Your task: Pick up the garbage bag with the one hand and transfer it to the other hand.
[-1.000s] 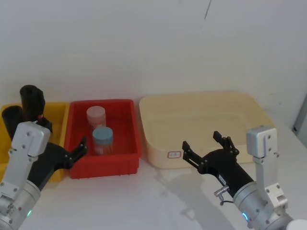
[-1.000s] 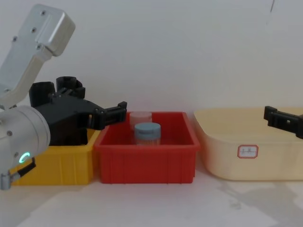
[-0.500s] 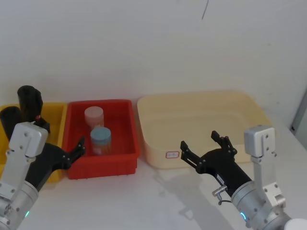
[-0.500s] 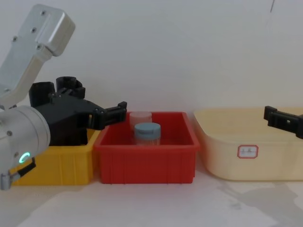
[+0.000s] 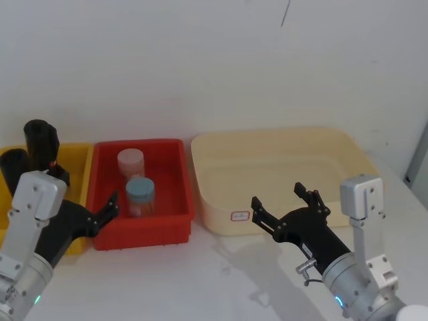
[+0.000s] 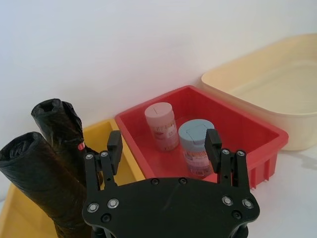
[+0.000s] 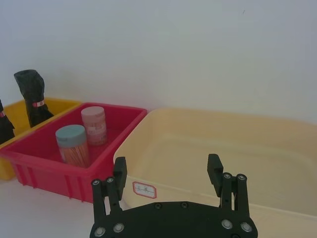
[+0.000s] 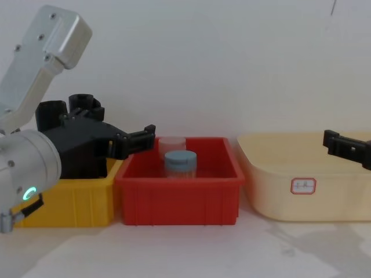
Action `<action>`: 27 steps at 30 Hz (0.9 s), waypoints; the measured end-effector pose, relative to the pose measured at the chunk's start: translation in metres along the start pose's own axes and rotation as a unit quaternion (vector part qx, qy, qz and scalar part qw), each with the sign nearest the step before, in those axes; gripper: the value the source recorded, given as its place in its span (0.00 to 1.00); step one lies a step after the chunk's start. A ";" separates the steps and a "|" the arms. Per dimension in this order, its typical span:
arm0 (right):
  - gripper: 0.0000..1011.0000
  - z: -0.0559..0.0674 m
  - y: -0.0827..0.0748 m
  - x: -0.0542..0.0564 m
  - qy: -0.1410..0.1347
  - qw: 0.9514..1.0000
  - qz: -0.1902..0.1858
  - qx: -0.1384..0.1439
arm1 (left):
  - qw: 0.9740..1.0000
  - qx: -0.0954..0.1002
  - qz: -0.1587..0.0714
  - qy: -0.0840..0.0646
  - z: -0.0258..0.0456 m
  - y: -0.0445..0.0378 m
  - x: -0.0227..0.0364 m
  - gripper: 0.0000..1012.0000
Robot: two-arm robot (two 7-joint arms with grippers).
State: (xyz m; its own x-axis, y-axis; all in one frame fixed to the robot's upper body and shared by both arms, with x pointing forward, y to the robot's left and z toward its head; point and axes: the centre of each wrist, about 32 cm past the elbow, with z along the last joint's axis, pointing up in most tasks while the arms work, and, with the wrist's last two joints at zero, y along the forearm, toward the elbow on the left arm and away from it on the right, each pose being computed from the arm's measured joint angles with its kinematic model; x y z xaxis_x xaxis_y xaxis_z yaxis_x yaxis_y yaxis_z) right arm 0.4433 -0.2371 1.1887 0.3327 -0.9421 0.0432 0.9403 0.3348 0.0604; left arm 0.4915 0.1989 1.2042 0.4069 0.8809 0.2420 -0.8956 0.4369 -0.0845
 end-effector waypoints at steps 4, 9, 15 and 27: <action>0.99 0.000 0.000 0.000 0.000 1.000 0.000 0.000 | 1.000 0.002 -0.003 0.003 -0.0005 0.0033 0.0005 0.99; 0.99 0.000 0.000 0.000 0.000 1.000 0.000 0.000 | 1.000 0.010 -0.007 0.014 -0.0021 0.0164 0.0033 0.99; 0.99 0.000 0.000 0.000 0.000 1.000 0.000 0.000 | 0.999 0.022 -0.002 0.031 -0.0046 0.0382 0.0116 0.99; 0.99 0.000 0.000 0.000 0.000 1.000 0.000 0.000 | 0.997 0.046 0.025 0.063 -0.0011 0.0605 0.0412 0.99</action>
State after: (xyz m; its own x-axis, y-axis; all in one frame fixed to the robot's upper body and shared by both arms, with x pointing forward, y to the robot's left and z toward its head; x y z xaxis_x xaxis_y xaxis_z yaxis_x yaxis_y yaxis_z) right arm 0.4433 -0.2371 1.1887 0.3327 -0.9420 0.0432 0.9403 0.3349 0.0604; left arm 0.4542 0.2619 1.2080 0.3757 0.9195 0.1159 -0.9255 0.3786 -0.0036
